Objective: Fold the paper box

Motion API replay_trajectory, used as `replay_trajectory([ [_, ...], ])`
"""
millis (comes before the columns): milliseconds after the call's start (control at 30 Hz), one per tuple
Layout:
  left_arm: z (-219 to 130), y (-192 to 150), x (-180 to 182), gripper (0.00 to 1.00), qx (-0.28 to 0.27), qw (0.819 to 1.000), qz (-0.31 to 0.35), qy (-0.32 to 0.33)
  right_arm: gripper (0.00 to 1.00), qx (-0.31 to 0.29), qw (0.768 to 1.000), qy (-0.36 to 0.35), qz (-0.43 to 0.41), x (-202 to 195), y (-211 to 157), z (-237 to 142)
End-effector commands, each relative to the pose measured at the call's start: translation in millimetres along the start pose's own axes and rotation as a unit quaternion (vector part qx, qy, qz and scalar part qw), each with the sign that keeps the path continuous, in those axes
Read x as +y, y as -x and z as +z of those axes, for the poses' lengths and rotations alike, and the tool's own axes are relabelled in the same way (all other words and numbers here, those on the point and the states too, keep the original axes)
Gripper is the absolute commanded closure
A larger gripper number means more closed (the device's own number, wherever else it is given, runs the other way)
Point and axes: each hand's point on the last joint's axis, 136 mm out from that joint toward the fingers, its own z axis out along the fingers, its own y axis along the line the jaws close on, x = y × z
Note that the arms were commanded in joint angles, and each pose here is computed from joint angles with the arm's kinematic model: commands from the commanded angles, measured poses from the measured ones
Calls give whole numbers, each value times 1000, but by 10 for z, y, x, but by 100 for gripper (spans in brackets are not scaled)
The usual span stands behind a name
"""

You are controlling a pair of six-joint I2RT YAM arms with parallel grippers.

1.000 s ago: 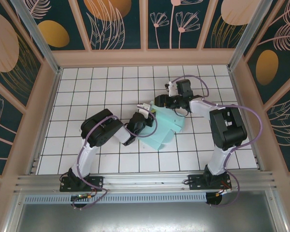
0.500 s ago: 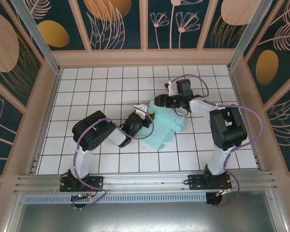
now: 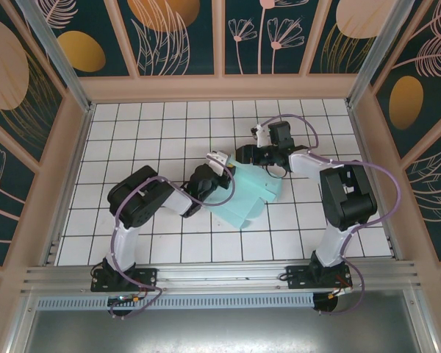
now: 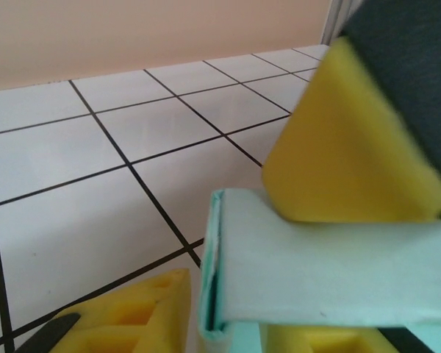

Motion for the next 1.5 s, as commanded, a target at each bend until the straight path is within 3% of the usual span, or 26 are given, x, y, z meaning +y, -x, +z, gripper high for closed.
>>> replay_trajectory([
  [0, 57, -150, 69, 73, 17, 1000, -20, -1, 41, 45, 998, -36, 22, -170, -351, 19],
  [433, 79, -283, 90, 79, 34, 999, -34, -22, 41, 42, 998, -30, 27, -158, -331, 2],
  [500, 78, -310, 96, 85, 36, 999, -35, -22, 41, 42, 998, -28, 28, -153, -328, 2],
  [567, 73, -331, 103, 100, 37, 998, -35, -20, 41, 41, 998, -28, 28, -147, -323, -1],
  [767, 81, -307, 110, 100, 35, 999, -34, -18, 41, 39, 999, -25, 28, -130, -321, -16],
  [833, 82, -318, 109, 83, 37, 999, -36, -18, 41, 37, 999, -24, 28, -116, -309, -22],
  [900, 89, -324, 111, 79, 37, 998, -37, -18, 41, 36, 999, -23, 28, -109, -300, -29],
  [1467, 248, -513, 147, 83, 67, 994, -82, -3, 41, 35, 999, -10, 30, -55, -301, -42],
])
